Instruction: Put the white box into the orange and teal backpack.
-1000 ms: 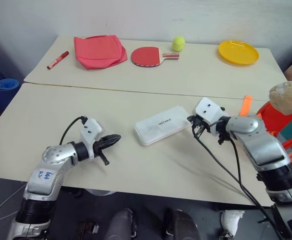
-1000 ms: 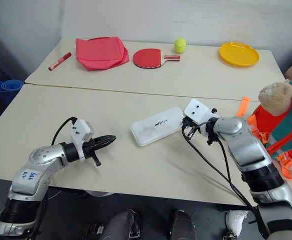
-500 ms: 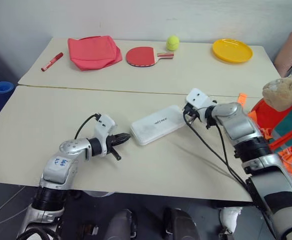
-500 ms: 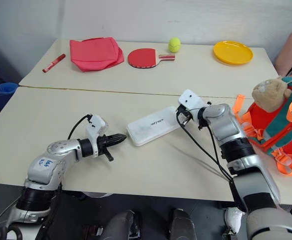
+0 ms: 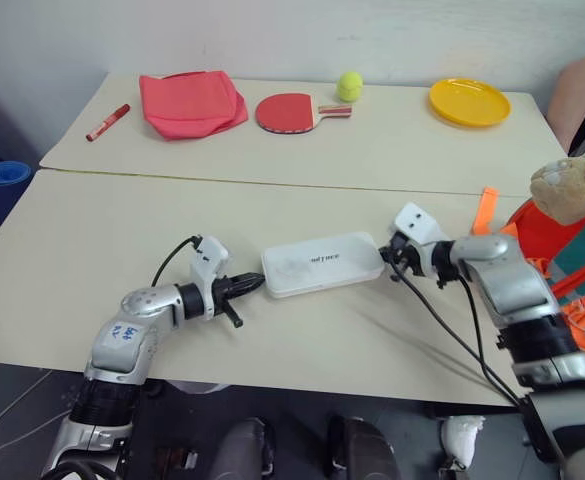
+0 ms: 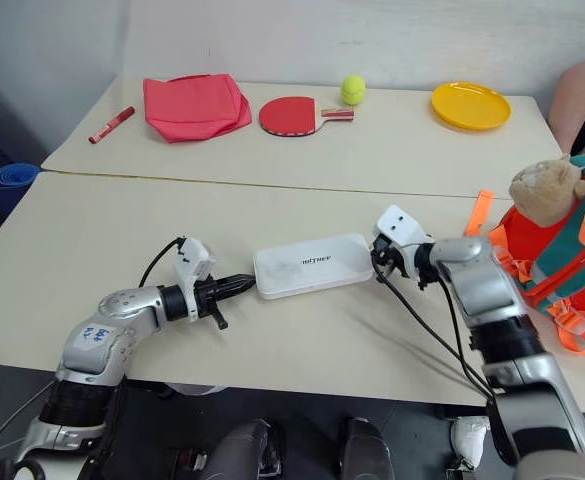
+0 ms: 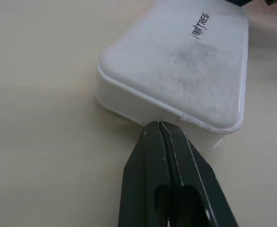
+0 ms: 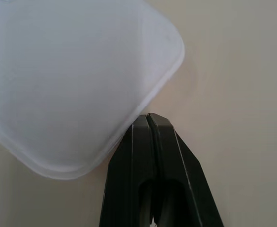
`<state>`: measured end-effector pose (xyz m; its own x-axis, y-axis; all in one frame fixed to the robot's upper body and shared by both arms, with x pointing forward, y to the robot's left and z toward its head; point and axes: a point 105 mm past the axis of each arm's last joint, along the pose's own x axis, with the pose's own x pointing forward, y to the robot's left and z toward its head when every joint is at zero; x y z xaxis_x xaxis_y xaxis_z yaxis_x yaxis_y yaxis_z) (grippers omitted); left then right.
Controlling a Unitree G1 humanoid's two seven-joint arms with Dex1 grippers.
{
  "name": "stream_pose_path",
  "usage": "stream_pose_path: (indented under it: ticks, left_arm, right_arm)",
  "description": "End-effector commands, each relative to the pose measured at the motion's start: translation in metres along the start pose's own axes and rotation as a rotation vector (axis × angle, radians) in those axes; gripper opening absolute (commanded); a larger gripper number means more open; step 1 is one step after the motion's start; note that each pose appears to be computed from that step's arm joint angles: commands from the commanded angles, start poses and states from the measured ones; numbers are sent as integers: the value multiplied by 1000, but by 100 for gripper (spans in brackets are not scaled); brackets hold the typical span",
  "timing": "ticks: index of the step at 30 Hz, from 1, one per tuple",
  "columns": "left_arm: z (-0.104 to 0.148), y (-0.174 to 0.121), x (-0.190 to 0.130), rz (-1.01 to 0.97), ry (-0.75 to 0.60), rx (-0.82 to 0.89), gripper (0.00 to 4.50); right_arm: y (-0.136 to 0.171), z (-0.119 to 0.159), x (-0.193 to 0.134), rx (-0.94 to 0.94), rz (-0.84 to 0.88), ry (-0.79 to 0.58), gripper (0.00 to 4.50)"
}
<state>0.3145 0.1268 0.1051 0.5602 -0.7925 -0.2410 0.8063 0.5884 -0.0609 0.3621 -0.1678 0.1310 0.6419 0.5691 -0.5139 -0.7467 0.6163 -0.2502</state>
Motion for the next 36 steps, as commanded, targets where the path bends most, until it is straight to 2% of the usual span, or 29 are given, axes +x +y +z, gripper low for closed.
stream_pose_path:
  ticks: [1, 5, 8, 11, 15, 17, 21, 24, 28, 32, 36]
  left_arm:
    - [14, -23, 0, -121, -46, 67, 2]
    - [12, -40, -13, -197, -66, 40, 2]
    - [8, -47, -20, -220, -56, 27, 2]
    - [8, -43, -25, -194, -61, 14, 2]
    - [-6, -21, -34, -105, 46, 17, 2]
    - [-9, -9, -43, -83, 93, -73, 2]
    - [-1, -2, -56, -128, 138, -213, 89]
    - [-5, -10, -62, -210, 278, -485, 188]
    - [0, -2, -44, -186, 309, -603, 319]
    - [0, -2, -26, -203, 334, -738, 439]
    - [-3, -6, -14, -218, 421, -845, 448]
  right_arm:
    - [32, 13, -13, -17, 118, -77, 0]
    - [54, -12, -35, 21, 140, -24, 0]
    - [67, -21, -51, 40, 147, -13, 0]
    - [70, -34, -62, 73, 109, 2, 0]
    - [71, -61, -74, 88, 55, 79, 0]
    - [69, -66, -79, 108, 15, 75, 0]
    - [66, -73, -86, 106, -33, 69, 0]
    - [62, -75, -88, 82, -47, 58, 0]
    - [52, -76, -84, 14, -72, 57, 0]
    - [54, -73, -71, -36, -44, 17, 0]
    - [59, -72, -60, -70, -12, -9, 0]
